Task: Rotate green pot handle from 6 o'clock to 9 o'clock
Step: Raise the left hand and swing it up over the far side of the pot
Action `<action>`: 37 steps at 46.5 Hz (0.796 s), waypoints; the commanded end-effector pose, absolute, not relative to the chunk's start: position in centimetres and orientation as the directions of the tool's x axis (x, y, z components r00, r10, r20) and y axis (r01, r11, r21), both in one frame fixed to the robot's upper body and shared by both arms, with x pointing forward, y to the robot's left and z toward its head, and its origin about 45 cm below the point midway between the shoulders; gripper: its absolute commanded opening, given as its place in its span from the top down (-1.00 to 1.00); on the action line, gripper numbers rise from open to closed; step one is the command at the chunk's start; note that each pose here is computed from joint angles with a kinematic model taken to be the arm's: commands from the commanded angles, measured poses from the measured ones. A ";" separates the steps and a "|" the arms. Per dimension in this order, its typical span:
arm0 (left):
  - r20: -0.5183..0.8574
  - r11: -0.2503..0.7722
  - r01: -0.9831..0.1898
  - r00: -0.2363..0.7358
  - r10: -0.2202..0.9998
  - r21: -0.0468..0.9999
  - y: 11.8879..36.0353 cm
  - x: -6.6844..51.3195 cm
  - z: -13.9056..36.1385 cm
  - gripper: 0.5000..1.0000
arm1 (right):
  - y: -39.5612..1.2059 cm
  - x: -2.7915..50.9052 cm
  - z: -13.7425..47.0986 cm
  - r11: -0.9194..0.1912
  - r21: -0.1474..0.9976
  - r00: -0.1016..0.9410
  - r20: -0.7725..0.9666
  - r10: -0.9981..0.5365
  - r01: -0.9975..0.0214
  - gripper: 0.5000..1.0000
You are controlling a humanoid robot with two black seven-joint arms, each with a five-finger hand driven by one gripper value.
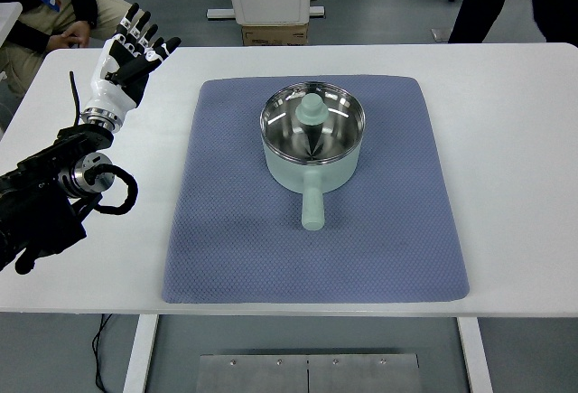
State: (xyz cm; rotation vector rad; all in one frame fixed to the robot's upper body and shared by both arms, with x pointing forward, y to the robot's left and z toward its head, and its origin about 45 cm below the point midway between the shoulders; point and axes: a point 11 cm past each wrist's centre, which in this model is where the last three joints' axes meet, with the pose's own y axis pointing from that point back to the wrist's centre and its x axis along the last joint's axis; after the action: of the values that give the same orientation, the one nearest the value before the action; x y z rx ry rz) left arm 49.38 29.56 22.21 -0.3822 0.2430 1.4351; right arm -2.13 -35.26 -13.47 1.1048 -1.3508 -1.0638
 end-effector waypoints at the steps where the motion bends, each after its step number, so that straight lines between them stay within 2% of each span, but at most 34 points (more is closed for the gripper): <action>1: -0.386 0.093 -0.989 0.131 0.913 -0.117 29.5 49.6 22.6 -1.00 | -35.3 -2.1 -13.5 0.180 0.982 -0.031 0.179 -0.983 -0.057 -1.00; 10: -0.372 0.105 -0.985 0.149 0.916 -0.136 29.2 50.0 23.7 -1.00 | -35.3 -2.1 -13.5 0.180 0.982 -0.031 0.179 -0.983 -0.057 -1.00; 16: -0.348 0.100 -0.982 0.150 0.925 -0.159 30.5 50.3 25.1 -1.00 | -35.3 -2.1 -13.5 0.180 0.982 -0.031 0.179 -0.983 -0.057 -1.00; 24: -0.274 0.158 -0.970 0.205 0.940 -0.184 30.7 50.6 27.1 -1.00 | -35.3 -2.1 -13.5 0.180 0.982 -0.029 0.179 -0.983 -0.057 -1.00; 37: -0.195 0.294 -0.934 0.333 0.923 -0.205 29.2 49.9 29.5 -1.00 | -35.3 -2.1 -13.5 0.180 0.982 -0.031 0.179 -0.983 -0.057 -1.00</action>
State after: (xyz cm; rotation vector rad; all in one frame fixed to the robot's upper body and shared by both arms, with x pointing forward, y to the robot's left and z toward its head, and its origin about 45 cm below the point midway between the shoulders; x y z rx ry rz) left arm 50.15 29.45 29.18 -0.3060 0.0443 1.2581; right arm -2.14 -35.26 -13.47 1.1048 -1.3509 -1.0639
